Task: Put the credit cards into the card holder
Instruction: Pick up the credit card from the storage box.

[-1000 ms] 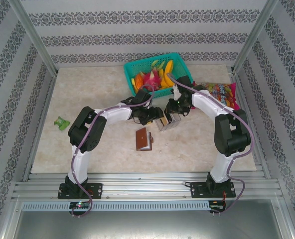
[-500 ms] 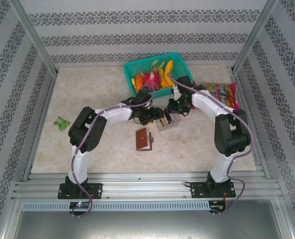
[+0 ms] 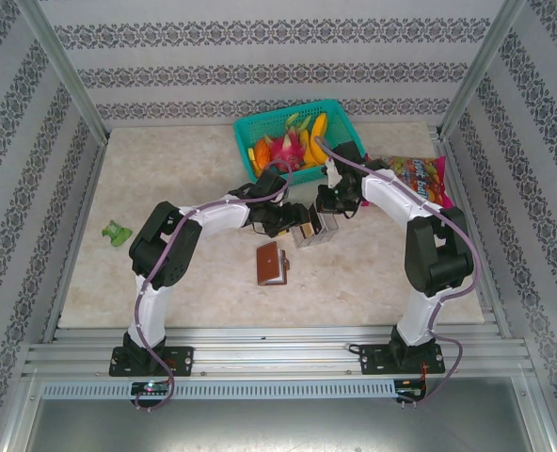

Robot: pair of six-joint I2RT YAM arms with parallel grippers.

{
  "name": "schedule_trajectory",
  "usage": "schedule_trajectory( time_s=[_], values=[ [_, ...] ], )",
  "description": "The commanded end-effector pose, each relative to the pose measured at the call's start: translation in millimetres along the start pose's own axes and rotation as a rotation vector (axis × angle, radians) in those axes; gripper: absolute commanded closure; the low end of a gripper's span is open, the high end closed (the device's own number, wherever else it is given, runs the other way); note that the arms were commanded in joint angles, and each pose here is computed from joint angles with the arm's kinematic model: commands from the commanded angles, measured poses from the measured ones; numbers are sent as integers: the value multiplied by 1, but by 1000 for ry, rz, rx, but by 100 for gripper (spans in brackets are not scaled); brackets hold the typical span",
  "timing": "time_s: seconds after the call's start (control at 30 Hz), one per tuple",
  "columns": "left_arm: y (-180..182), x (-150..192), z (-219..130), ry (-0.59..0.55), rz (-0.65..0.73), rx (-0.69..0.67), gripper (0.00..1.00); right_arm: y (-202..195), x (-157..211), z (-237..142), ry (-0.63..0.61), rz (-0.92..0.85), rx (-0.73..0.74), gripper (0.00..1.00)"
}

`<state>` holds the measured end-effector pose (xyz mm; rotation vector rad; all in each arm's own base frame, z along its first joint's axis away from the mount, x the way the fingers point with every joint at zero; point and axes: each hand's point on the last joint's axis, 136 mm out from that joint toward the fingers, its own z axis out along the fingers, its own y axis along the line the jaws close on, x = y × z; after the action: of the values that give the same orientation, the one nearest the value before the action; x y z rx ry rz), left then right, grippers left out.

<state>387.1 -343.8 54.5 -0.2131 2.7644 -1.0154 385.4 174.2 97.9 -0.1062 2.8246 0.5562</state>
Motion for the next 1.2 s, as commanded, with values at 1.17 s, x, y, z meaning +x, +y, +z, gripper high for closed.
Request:
schedule_trajectory(
  time_s=[1.17],
  values=[
    [-6, 5, 5, 9, 3, 26, 30, -29, -2, -12, -23, 17, 169, 93]
  ],
)
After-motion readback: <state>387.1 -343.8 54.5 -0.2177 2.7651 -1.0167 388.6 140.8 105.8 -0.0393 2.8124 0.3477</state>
